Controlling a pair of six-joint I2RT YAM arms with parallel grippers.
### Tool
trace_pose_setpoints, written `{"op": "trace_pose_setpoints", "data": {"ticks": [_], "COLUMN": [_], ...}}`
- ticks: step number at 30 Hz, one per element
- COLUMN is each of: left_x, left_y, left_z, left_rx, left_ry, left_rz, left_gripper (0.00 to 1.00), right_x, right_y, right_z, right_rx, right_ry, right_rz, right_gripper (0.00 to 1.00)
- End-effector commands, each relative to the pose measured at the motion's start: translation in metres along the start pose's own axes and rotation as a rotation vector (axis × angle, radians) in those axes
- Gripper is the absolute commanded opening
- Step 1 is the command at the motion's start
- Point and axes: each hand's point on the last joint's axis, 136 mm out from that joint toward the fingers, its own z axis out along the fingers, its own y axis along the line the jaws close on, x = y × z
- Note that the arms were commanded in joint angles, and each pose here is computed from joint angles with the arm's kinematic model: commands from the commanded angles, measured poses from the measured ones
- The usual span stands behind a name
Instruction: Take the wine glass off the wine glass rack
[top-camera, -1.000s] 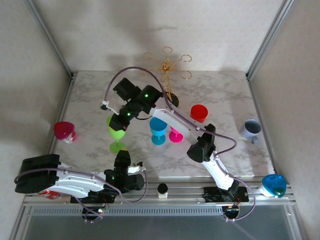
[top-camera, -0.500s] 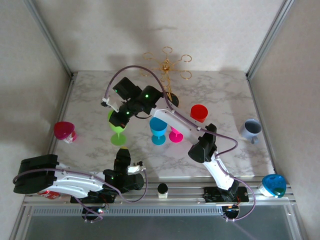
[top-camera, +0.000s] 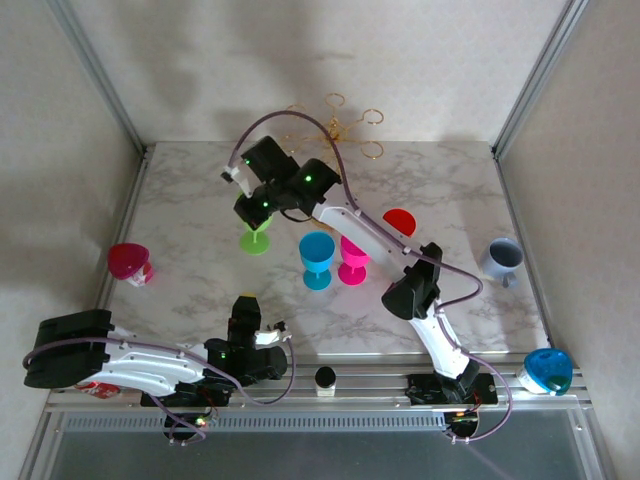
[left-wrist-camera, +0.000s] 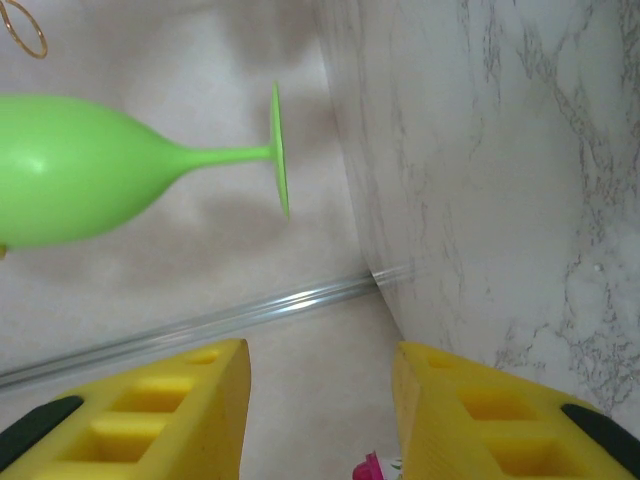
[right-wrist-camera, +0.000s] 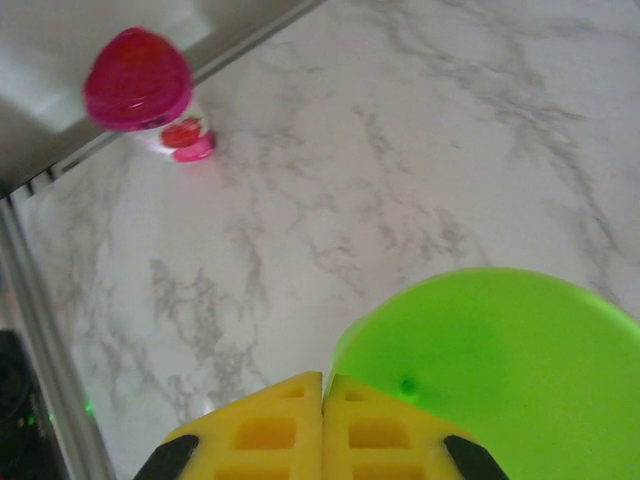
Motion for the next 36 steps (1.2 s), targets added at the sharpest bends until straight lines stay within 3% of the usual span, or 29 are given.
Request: {"op": "trace_pose_setpoints", "data": {"ticks": [1, 14, 36], "left_x": [-0.001, -0.003, -0.005], "left_y": [0.009, 0.009, 0.008], "left_z": [-0.002, -0.002, -0.002], "left_rx": [-0.022, -0.018, -0.009], "left_ry": [0.004, -0.003, -0.012], "left_rz": [-0.050, -0.056, -0.060], "left_gripper": [0.41, 0.41, 0.41], "right_x": [-0.012, 0.011, 0.042], "right_y": [-0.026, -0.064, -0.071], "right_z": [-0.014, 0.011, 0.049], "right_rx": [0.076, 0.244, 0.252], "right_ry": [-0.049, 0.024, 0.095], "right_rz": [0.092, 0.122, 0.153], "right_gripper": [0.00, 0.00, 0.00]}}
